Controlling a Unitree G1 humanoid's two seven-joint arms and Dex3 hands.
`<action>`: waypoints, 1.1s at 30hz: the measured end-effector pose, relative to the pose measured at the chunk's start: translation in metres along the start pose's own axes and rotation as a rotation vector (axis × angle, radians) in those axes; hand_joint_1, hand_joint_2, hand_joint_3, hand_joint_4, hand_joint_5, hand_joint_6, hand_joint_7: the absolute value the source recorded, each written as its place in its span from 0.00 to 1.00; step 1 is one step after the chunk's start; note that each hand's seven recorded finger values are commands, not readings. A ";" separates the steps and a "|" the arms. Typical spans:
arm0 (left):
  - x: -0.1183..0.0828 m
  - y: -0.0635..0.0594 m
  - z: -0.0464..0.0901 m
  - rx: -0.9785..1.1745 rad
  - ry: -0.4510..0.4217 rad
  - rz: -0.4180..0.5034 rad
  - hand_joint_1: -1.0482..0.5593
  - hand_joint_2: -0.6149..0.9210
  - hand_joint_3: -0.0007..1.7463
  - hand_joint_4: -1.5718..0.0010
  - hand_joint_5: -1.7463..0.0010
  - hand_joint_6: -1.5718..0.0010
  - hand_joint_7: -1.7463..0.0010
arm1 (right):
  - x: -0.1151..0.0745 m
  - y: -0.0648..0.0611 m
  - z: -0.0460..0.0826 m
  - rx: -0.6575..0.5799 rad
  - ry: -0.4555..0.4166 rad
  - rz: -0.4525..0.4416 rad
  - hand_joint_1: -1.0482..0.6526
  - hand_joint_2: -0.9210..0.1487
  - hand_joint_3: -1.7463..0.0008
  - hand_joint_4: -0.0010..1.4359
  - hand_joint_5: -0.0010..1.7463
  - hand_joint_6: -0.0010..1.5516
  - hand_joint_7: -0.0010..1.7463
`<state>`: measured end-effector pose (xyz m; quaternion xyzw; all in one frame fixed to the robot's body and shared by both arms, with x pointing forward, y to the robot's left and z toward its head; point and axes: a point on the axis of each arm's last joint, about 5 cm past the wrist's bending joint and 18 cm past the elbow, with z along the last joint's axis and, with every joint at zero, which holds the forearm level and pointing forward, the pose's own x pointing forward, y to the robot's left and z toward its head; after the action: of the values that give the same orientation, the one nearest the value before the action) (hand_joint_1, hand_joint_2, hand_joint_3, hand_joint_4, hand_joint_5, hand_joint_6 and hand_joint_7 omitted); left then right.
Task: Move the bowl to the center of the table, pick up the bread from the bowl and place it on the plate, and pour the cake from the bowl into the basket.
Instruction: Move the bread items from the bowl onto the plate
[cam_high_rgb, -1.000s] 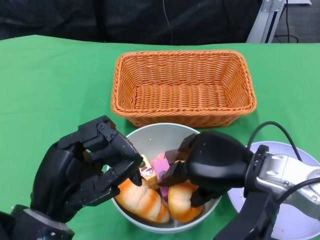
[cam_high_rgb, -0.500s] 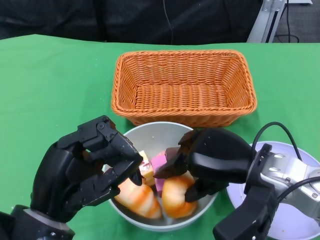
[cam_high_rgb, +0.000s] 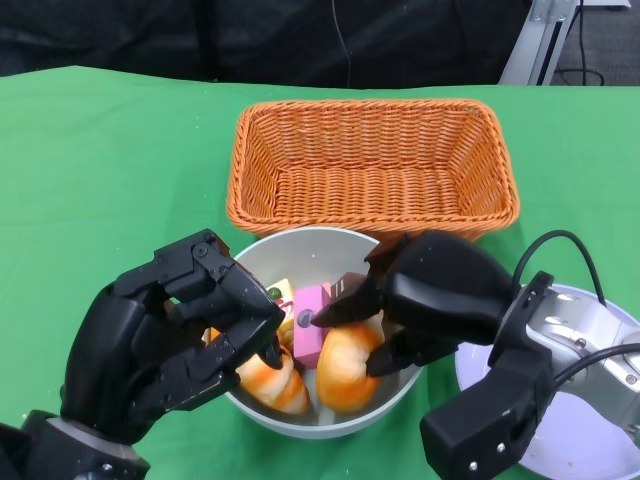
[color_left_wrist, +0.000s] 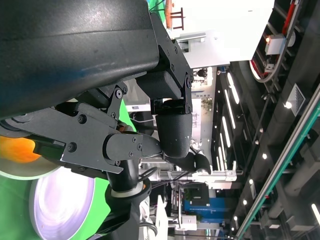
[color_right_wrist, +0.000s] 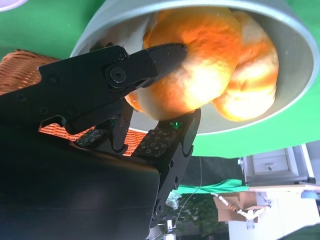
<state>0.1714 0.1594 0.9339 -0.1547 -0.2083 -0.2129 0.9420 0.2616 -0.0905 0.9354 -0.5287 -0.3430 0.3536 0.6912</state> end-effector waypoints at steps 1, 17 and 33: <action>0.000 0.000 0.000 0.000 0.000 0.000 0.49 1.00 0.20 0.52 0.08 0.51 0.32 | 0.000 -0.001 0.000 0.002 0.003 -0.003 0.46 0.00 0.96 0.47 0.64 0.67 0.09; 0.000 0.000 0.000 0.011 -0.005 0.005 0.49 1.00 0.19 0.52 0.08 0.51 0.32 | -0.005 0.000 -0.007 0.044 0.007 -0.072 0.45 0.01 0.99 0.51 0.65 0.71 0.09; 0.000 0.000 0.001 0.013 -0.008 0.006 0.47 1.00 0.18 0.52 0.09 0.52 0.32 | -0.008 0.003 -0.010 0.061 0.002 -0.106 0.46 0.01 1.00 0.52 0.60 0.52 0.39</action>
<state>0.1712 0.1600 0.9343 -0.1500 -0.2130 -0.2081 0.9428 0.2656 -0.1014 0.9298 -0.4890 -0.3590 0.3265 0.7249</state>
